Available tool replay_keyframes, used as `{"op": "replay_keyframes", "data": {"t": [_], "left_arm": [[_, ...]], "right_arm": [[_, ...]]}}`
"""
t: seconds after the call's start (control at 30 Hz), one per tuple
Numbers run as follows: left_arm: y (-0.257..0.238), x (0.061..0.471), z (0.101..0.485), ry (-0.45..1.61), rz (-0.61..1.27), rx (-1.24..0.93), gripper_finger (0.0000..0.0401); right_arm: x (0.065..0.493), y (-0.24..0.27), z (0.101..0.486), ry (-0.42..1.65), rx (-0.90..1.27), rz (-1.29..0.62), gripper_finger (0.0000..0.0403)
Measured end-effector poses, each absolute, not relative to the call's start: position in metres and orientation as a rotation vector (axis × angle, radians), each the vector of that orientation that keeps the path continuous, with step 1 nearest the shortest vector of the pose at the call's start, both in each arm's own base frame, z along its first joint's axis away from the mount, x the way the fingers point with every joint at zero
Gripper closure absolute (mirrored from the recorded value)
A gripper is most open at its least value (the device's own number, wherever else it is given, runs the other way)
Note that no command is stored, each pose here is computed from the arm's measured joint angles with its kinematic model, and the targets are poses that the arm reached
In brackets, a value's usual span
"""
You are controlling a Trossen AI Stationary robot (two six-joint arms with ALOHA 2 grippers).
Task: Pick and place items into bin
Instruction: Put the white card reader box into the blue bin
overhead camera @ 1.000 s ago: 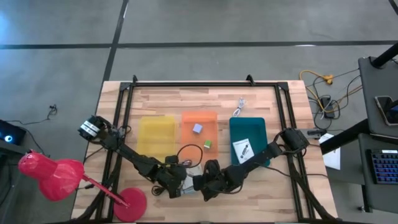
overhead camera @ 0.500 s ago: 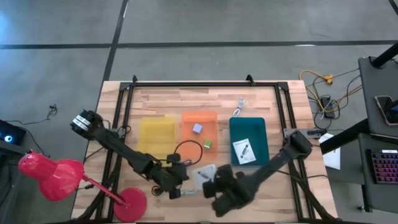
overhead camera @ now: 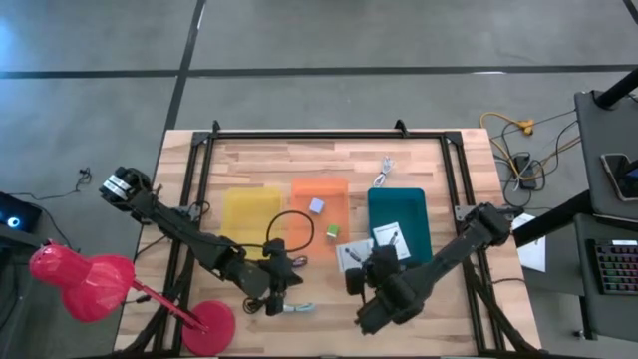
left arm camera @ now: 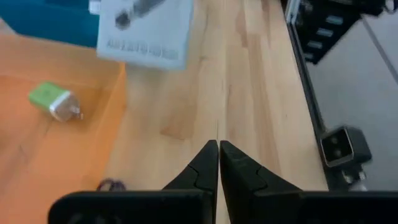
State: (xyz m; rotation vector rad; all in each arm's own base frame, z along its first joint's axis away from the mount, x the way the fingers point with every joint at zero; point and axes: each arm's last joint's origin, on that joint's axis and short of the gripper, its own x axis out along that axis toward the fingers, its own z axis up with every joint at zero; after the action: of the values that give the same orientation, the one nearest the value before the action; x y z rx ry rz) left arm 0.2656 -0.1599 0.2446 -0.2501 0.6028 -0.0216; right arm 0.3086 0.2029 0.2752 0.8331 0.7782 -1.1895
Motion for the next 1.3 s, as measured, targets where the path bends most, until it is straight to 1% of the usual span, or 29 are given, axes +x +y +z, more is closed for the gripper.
{"op": "replay_keyframes", "data": {"t": [0.07, 0.13, 0.27, 0.4, 0.5, 0.67, 0.83, 1.03, 1.3], "left_arm": [[-0.161, 0.265, 0.245, 0.613, -0.054, -0.26, 0.0401], [-0.161, 0.263, 0.245, 0.629, -0.077, -0.262, 0.0401], [-0.162, 0.262, 0.246, 0.632, -0.095, -0.266, 0.0401], [-0.162, 0.261, 0.247, 0.626, -0.098, -0.27, 0.0401], [-0.162, 0.261, 0.247, 0.626, -0.097, -0.27, 0.0401], [-0.161, 0.26, 0.243, 0.639, -0.096, -0.269, 0.0401], [-0.161, 0.259, 0.242, 0.646, -0.104, -0.271, 0.0401], [-0.16, 0.258, 0.24, 0.653, -0.102, -0.268, 0.0401], [-0.161, 0.259, 0.241, 0.645, -0.104, -0.273, 0.0401]], "right_arm": [[0.305, 0.193, 0.287, 0.824, 0.829, -1.124, 0.0392], [0.3, 0.182, 0.304, 0.785, 0.869, -1.042, 0.0392], [0.273, 0.154, 0.33, 0.691, 0.929, -1.005, 0.0391], [0.236, 0.125, 0.342, 0.647, 1.003, -0.999, 0.0391], [0.212, 0.105, 0.333, 0.652, 1.055, -1.045, 0.0391], [0.184, 0.09, 0.302, 0.864, 1.111, -1.112, 0.039], [0.168, 0.081, 0.281, 0.865, 1.149, -1.187, 0.039], [0.163, 0.071, 0.257, 0.869, 1.182, -1.254, 0.039], [0.171, 0.054, 0.228, 0.83, 1.281, -1.275, 0.039]]}}
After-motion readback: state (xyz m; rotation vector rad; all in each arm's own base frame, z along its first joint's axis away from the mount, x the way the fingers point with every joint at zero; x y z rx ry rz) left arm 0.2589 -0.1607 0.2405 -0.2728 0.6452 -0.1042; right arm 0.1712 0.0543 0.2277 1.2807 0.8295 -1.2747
